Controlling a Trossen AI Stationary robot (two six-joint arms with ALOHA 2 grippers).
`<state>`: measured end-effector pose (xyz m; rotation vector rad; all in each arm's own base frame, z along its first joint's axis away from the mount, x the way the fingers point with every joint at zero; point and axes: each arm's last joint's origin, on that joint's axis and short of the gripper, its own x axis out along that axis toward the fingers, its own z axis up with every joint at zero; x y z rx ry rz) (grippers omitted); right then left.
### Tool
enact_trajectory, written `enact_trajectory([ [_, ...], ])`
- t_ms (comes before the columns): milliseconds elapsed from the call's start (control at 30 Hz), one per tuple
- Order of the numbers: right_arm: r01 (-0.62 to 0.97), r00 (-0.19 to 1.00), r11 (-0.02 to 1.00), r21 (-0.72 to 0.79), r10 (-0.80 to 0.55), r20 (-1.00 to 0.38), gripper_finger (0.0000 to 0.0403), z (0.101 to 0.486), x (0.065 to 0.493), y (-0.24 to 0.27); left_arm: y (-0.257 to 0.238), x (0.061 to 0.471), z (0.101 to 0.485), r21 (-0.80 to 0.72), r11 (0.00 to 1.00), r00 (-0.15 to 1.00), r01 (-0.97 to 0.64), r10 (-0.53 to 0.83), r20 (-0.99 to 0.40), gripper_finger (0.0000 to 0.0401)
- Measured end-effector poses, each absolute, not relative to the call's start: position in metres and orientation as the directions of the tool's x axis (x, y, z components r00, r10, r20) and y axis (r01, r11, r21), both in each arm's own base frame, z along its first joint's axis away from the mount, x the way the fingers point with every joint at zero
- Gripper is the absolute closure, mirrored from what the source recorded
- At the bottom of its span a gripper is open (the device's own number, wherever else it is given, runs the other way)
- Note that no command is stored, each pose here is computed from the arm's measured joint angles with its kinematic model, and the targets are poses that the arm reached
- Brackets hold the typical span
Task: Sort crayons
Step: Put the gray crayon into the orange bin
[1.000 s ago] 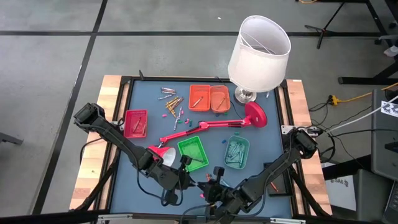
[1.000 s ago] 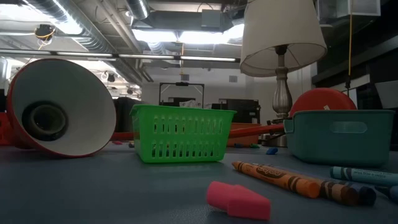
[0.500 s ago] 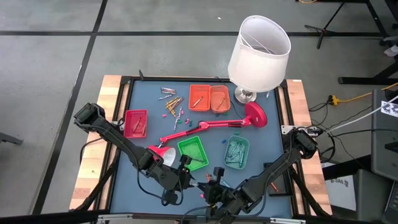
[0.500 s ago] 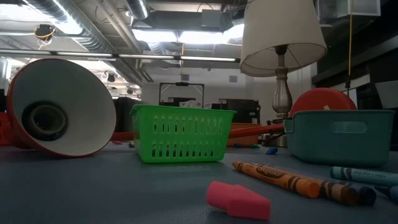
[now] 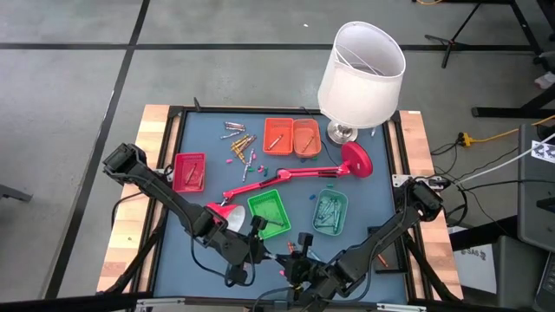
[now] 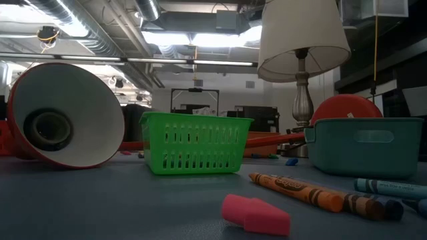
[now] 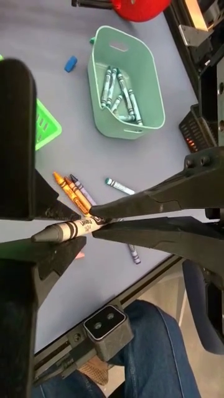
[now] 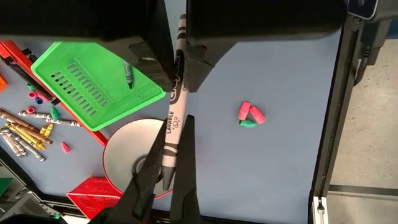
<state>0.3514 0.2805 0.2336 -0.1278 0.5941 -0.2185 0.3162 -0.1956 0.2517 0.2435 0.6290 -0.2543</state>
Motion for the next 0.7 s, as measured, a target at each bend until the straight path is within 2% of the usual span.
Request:
enact_trajectory([
  [500,0.168,0.807,0.969,-0.180,-0.240,-0.540,0.0386,0.2336,0.3517,0.2802,-0.1956,0.3162,0.2517,0.146,0.941,0.779,0.307,-0.160,-0.606,0.0396],
  [600,0.166,0.806,0.970,-0.180,-0.239,-0.541,0.0364,0.2336,0.3520,0.2800,-0.1955,0.3163,0.2517,0.146,0.941,0.780,0.306,-0.160,-0.606,0.0396],
  [700,0.167,0.807,0.969,-0.180,-0.239,-0.539,0.0325,0.2338,0.3521,0.2800,-0.1957,0.3163,0.2518,0.142,0.940,0.778,0.310,-0.165,-0.606,0.0396],
])
